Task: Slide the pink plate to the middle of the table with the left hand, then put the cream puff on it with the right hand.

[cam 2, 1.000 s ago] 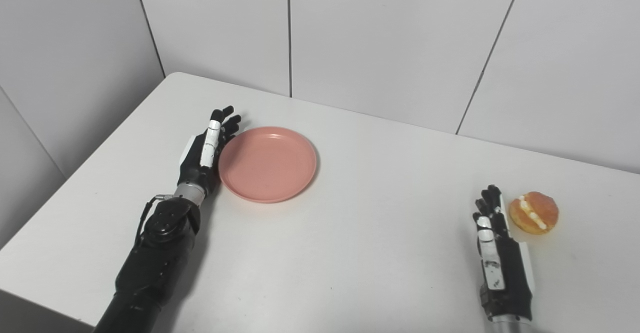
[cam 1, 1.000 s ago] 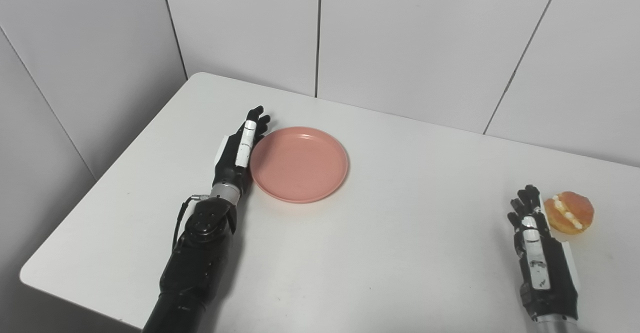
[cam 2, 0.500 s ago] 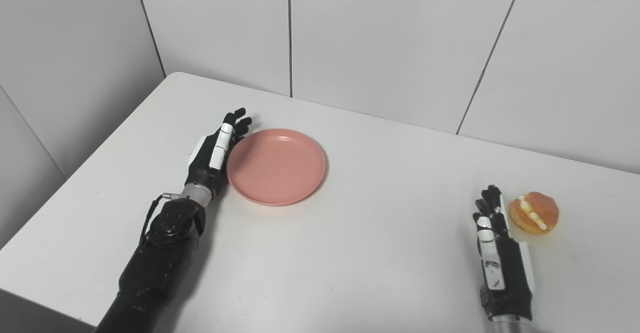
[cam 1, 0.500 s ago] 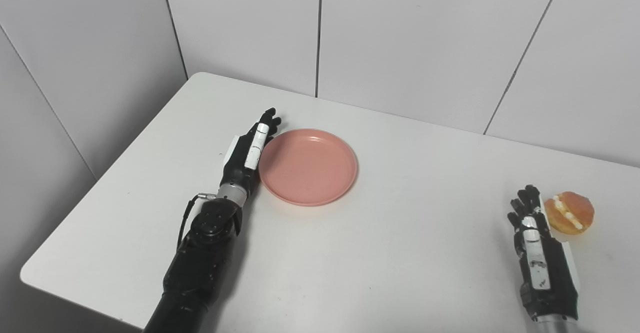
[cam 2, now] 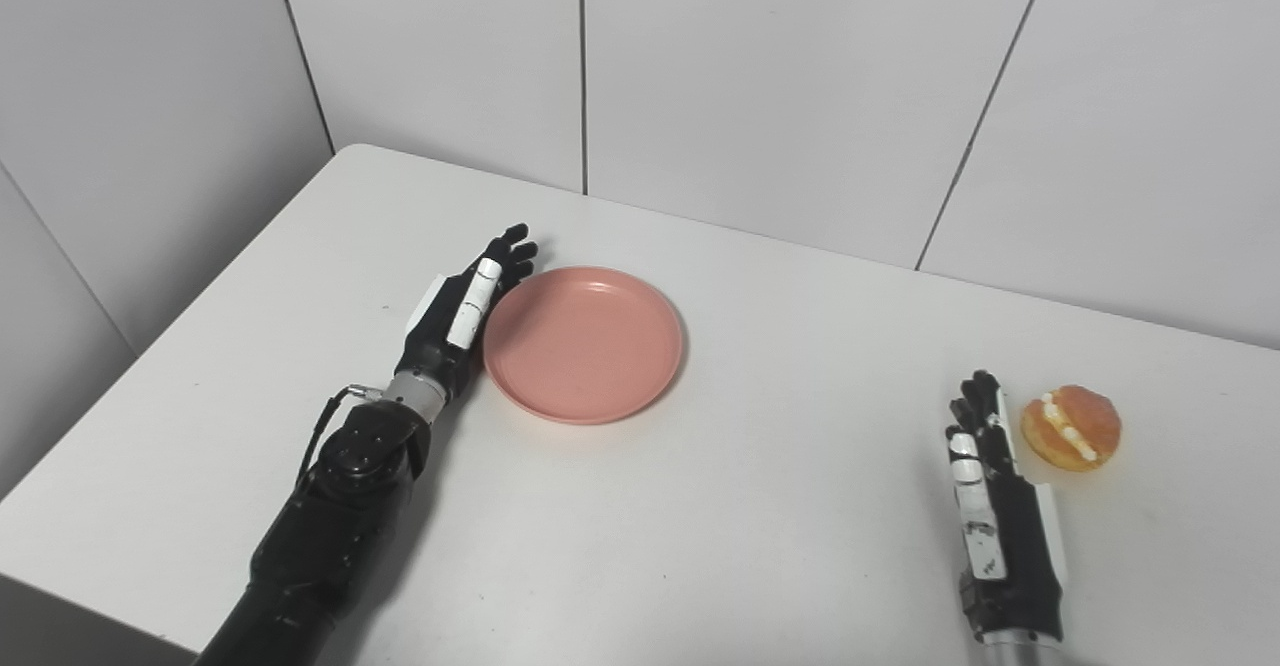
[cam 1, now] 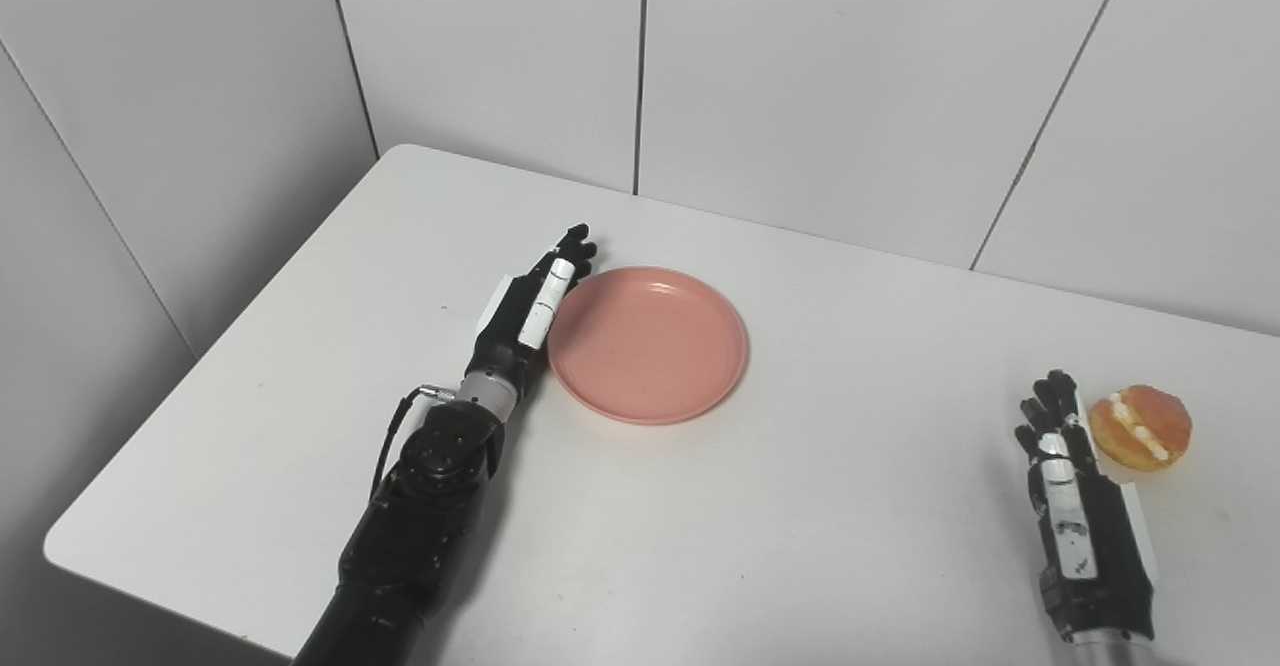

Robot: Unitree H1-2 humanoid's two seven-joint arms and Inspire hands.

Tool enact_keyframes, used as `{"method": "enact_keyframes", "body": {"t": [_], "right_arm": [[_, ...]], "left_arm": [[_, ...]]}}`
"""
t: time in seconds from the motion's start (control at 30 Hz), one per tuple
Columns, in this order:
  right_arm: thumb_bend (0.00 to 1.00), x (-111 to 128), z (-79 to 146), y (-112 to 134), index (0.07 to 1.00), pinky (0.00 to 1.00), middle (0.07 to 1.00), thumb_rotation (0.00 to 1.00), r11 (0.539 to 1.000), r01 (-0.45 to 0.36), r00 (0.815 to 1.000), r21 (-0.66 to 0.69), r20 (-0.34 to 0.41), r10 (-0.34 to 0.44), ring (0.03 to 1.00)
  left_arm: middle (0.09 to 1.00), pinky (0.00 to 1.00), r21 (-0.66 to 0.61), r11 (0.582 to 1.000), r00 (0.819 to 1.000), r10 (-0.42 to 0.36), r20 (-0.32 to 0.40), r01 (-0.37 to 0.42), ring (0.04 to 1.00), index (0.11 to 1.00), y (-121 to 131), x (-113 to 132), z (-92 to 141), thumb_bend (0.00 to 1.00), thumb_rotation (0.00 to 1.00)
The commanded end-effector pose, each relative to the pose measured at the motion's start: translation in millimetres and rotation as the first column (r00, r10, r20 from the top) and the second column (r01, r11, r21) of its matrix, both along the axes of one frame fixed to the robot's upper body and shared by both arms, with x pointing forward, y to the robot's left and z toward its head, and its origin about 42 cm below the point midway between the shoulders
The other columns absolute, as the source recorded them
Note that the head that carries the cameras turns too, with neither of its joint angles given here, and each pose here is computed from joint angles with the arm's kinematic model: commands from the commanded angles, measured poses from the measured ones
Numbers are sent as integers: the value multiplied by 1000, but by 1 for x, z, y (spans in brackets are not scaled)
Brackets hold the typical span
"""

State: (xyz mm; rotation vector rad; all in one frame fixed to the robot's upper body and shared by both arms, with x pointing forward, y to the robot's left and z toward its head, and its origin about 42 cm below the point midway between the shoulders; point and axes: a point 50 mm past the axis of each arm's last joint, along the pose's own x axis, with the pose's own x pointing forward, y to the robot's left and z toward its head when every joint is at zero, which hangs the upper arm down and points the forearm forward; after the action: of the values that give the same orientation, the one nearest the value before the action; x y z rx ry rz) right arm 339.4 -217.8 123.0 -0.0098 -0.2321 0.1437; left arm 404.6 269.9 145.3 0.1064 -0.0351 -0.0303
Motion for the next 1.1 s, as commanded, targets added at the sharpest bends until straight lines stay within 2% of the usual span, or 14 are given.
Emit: {"method": "enact_keyframes", "body": {"t": [0.0,0.2,0.5,0.57,0.7,0.8,1.07], "right_arm": [[493,-1,5,4,1000,1000,1000,898,1000,6,1000,8,29,-6,1000],[516,-1,5,11,1000,1000,1000,885,1000,12,1000,16,23,-12,1000],[518,-2,5,25,1000,1000,1000,884,1000,16,1000,22,-3,-16,1000],[581,-1,4,28,1000,1000,1000,840,999,6,1000,36,-8,-5,1000],[568,0,5,33,1000,1000,1000,824,999,-2,1000,42,-4,2,1000],[555,0,4,35,1000,1000,1000,826,999,2,1000,37,-1,-2,1000],[631,2,0,47,1000,1000,1000,826,999,7,1000,41,-12,-7,997]], "left_arm": [[916,962,-9,994,991,-106,-82,106,936,895,-25,-6,-17,805,1000],[920,911,-38,993,990,-116,-79,113,924,904,-29,-9,-22,796,1000],[935,949,-94,987,986,-137,-98,128,946,928,-34,-17,-31,826,1000],[919,925,-103,986,985,-141,-96,131,925,911,-35,-19,-32,822,1000],[928,934,-81,984,982,-165,-88,158,938,919,-35,-22,-35,810,1000],[932,958,-113,981,982,-169,-83,159,948,927,-39,-24,-39,791,1000],[948,980,-130,975,980,-188,-71,178,959,940,-40,-31,-46,789,1000]]}}
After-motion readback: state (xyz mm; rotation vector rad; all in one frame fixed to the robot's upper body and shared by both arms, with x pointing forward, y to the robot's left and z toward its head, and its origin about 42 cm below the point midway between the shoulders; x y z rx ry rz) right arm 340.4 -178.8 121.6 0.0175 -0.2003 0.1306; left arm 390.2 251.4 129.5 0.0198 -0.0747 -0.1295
